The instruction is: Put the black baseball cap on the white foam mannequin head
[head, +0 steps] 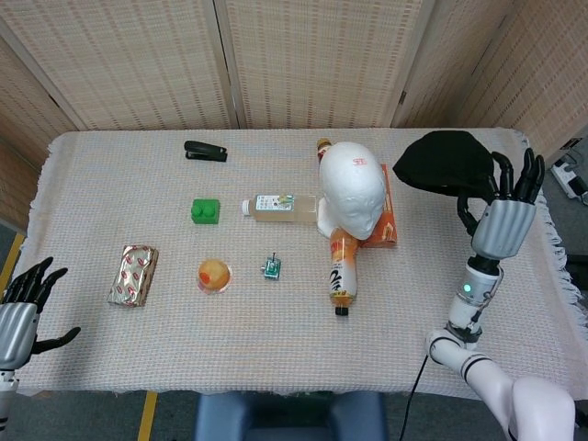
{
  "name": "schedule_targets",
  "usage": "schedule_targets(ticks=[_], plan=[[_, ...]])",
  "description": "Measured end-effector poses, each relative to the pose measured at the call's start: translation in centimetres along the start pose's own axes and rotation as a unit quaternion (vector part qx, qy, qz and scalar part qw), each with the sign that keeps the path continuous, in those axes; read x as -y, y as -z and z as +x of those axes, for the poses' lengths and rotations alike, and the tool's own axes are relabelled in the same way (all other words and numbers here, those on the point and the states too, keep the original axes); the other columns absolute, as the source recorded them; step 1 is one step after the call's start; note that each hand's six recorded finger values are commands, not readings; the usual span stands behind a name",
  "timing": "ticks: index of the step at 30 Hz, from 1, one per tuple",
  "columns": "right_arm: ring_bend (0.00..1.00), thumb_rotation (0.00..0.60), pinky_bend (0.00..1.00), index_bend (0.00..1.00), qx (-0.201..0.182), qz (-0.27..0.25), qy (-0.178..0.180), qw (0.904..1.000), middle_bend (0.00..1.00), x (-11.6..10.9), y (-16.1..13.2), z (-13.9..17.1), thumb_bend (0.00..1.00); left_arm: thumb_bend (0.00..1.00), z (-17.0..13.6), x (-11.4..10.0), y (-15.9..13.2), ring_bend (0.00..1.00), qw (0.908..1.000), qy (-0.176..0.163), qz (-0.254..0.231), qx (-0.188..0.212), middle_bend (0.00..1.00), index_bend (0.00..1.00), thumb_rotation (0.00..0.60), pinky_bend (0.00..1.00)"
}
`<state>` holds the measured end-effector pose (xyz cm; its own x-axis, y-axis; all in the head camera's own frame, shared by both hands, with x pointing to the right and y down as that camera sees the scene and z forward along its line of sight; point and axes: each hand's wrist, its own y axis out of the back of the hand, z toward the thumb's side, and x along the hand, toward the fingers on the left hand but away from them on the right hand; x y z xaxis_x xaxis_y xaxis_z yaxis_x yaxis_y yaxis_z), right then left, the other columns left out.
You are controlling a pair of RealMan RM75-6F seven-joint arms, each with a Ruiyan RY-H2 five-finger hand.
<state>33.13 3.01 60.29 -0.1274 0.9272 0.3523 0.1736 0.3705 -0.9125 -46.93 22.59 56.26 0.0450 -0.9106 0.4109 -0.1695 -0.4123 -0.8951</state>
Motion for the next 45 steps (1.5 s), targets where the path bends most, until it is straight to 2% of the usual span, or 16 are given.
schedule_targets(ticks=[8,13,18,23,30,34,38,45], plan=[[0.0,0.6,0.0,0.84,-0.039,-0.035,0.014,0.9985,0.25,1.2,-6.4,-3.4,0.38,0.17,0.3,0.2,0.5,0.0,0.9999,0.0,0.004,-0.015,0.05,0.17,0.6,0.14],[0.0,0.6,0.0,0.84,-0.067,-0.041,0.01,0.9968,0.25,2.0,-9.7,-4.4,0.37,0.17,0.8,0.3,1.0,0.0,0.9996,-0.002,0.007,-0.027,0.05,0.17,0.6,0.14],[0.0,0.6,0.0,0.84,-0.087,-0.066,-0.011,0.9939,0.25,3.4,-12.4,-3.0,0.36,0.17,1.1,0.2,1.2,0.0,0.9994,-0.005,0.007,-0.032,0.05,0.17,0.6,0.14],[0.0,0.6,0.0,0.84,-0.12,-0.093,-0.022,0.9882,0.25,3.7,-14.2,-0.6,0.36,0.17,1.0,0.0,1.4,0.0,0.9993,-0.007,0.009,-0.035,0.05,0.17,0.6,0.14],[0.0,0.6,0.0,0.84,-0.146,-0.122,0.001,0.9818,0.25,2.0,-14.6,1.7,0.36,0.17,0.6,-0.4,1.3,0.0,0.9994,-0.012,0.008,-0.031,0.05,0.17,0.6,0.14],[0.0,0.6,0.0,0.84,-0.16,-0.124,-0.001,0.9793,0.25,1.1,-13.8,3.1,0.36,0.17,0.5,-0.5,1.2,0.0,0.9995,-0.012,0.007,-0.03,0.05,0.17,0.6,0.14],[0.0,0.6,0.0,0.84,-0.177,-0.101,-0.017,0.9788,0.25,0.7,-12.4,4.8,0.36,0.17,0.3,-0.4,0.9,0.0,0.9997,-0.012,0.007,-0.023,0.05,0.17,0.6,0.14],[0.0,0.6,0.0,0.85,-0.177,-0.082,-0.052,0.9795,0.25,1.7,-10.9,6.5,0.36,0.17,0.3,-0.4,0.7,0.0,0.9997,-0.012,0.006,-0.021,0.05,0.17,0.6,0.14]])
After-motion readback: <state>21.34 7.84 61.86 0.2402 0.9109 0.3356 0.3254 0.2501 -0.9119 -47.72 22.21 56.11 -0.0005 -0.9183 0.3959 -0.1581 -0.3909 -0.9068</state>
